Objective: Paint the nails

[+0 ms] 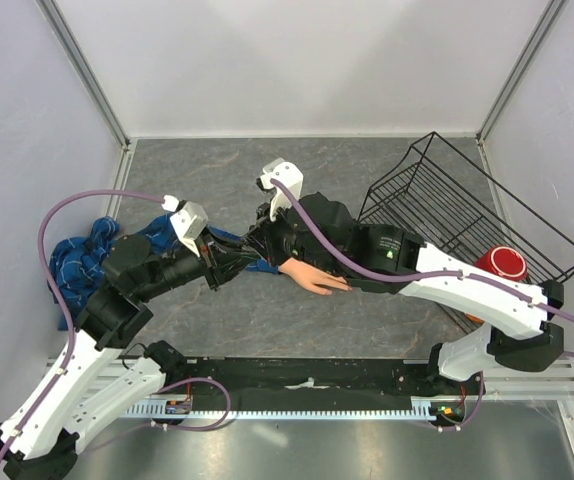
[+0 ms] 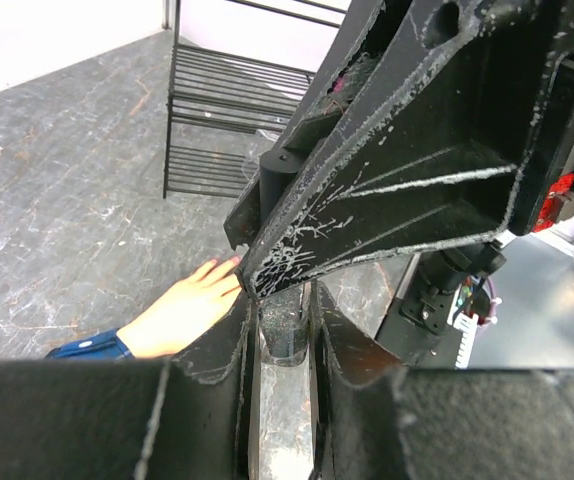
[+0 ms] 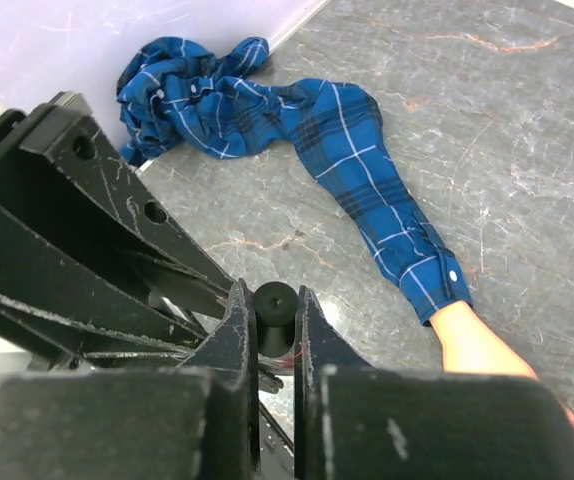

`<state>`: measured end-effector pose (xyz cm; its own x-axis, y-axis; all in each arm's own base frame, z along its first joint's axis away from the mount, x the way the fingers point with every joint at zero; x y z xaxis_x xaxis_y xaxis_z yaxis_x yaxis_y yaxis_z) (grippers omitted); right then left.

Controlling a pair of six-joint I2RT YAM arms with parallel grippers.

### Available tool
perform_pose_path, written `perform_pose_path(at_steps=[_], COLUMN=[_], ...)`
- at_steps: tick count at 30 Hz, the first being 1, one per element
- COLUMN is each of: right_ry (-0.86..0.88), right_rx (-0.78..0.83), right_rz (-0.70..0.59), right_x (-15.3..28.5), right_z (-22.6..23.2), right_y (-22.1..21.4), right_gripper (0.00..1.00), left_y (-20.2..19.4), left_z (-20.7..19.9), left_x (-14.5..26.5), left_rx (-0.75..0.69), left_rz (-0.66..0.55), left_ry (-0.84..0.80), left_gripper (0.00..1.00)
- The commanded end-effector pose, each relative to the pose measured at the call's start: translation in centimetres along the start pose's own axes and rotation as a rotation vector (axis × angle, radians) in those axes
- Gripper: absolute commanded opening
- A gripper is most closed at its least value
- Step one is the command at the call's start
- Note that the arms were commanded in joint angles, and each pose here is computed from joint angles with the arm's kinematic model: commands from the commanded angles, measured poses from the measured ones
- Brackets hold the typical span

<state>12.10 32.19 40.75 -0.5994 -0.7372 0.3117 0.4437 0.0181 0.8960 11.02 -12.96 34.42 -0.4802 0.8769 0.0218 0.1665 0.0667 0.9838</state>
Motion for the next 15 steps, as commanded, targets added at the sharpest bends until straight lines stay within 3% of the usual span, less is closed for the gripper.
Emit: perform_pose_path(at_steps=[1,5,6,8,10,15], right_ry=[0.097,0.363,0.563,0.767,0.992,1.052], right_rx=[0.044,0.113,0.149,0.177,0.18,0.162], right_rz=[-0.025,-0.061,0.016,-0.018,0.037,0.089], right_x=[1.4,3.7,4.1,5.4,6.0,5.8], right_z=[0.3,0.7,1.3,1.3,1.5,1.2], right_y=[0.4,0.7,-0.9,-0.6,-1.6,-2.5], right_gripper=[0.0,0.0,0.0,0.0,0.0,0.0], left_y=[0.9,1.4,2.1,2.2,2.8,3.4], left_z=[-1.5,-3.9,-4.3,-5.2,-5.6,-6.0], left_x=[0.1,0.9,1.0,1.6,1.9,2.4], left_rx=[-0.031,-0.03,-0.066,-0.037,-0.075,-0.058], left_rz=[-0.039,-0.05,-0.088,-0.058,-0.095,-0.077], left_ry=[-0.199,-0.533,-0.594,-0.737,-0.812,-0.856], left_gripper=[0.02,0.02,0.02,0.02,0.02,0.02])
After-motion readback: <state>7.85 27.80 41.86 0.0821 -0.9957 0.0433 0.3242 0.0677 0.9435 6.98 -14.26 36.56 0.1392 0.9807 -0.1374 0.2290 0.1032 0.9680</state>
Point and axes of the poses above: each gripper's point midway between its finger pads, its own x axis back along the fingers, its own z axis along the line the jaws close on, y = z × x, the point moved 10 cm from there along x, back along the fingers, and after that the axes turned 4 degrees about -x, right-handed, at the moved point
